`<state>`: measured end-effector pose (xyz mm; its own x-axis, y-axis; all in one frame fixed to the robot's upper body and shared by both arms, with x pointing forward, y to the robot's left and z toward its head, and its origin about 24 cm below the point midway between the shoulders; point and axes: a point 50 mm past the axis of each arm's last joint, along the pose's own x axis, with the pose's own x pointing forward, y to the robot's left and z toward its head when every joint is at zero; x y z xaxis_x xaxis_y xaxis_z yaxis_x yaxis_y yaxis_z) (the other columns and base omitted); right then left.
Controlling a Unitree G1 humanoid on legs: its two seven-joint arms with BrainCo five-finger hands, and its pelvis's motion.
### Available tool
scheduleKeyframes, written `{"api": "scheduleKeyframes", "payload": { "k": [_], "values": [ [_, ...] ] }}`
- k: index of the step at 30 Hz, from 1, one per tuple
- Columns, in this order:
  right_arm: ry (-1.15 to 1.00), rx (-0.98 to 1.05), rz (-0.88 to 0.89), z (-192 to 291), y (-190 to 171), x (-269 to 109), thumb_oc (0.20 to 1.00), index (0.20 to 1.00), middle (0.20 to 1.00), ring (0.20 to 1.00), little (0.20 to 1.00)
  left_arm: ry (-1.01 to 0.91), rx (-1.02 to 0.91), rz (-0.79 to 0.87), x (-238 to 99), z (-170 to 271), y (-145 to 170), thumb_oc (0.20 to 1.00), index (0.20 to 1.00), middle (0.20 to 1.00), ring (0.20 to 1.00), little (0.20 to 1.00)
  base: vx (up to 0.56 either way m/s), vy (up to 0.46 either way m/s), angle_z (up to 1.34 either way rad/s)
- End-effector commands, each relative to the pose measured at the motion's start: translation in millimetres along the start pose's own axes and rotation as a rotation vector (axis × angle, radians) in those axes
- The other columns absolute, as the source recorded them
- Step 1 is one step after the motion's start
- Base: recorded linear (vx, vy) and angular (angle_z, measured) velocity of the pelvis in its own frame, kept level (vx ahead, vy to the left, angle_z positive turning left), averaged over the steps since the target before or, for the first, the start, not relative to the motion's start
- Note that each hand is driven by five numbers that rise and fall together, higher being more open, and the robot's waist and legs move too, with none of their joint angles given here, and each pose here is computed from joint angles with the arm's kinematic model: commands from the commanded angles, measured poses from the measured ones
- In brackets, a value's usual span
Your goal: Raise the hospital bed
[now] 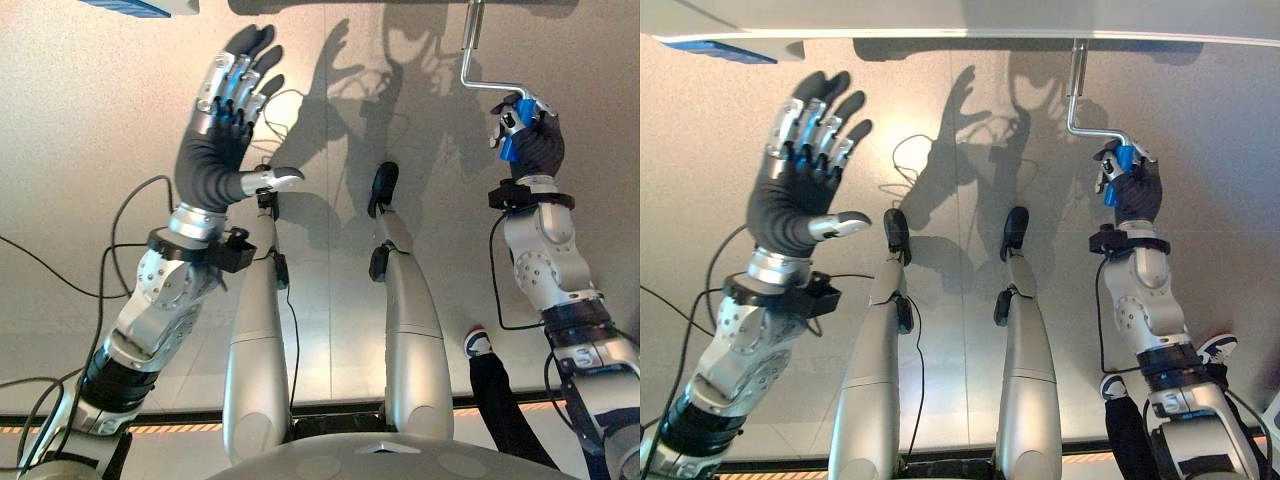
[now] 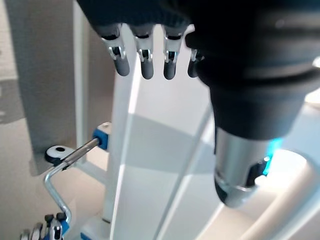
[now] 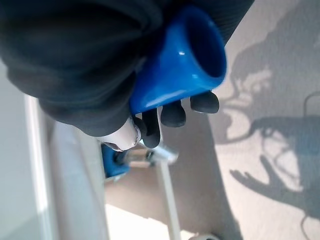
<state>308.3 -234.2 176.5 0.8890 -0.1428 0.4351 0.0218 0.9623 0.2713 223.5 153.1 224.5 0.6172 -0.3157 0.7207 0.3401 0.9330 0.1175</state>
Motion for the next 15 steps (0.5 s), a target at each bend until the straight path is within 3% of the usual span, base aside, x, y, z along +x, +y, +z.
{"api": "scheduleKeyframes", "payload": {
  "k": [1,8,15],
  "values": [
    [-0.334,0.087,-0.027,67.3,-31.4,-22.4,0.2,0.2,0.2,0.2,0.2,-0.1,0.036,-0.042,-5.1,27.1,-0.1,1.0,1.0,1.0,1.0,1.0,0.0,-0.023,0.04],
    [-0.238,0.23,0.326,67.1,15.8,-37.9,0.2,0.2,0.2,0.2,0.2,-0.065,0.086,-0.077,-12.1,32.9,5.7,1.0,1.0,1.0,1.0,1.0,0.0,-0.006,0.01],
    [-0.102,0.281,0.627,58.4,69.6,-26.1,0.2,0.2,0.2,0.2,0.2,-0.037,0.093,-0.092,-11.8,26.5,6.4,1.0,1.0,1.0,1.0,1.0,0.03,-0.011,0.04]
  ]
}}
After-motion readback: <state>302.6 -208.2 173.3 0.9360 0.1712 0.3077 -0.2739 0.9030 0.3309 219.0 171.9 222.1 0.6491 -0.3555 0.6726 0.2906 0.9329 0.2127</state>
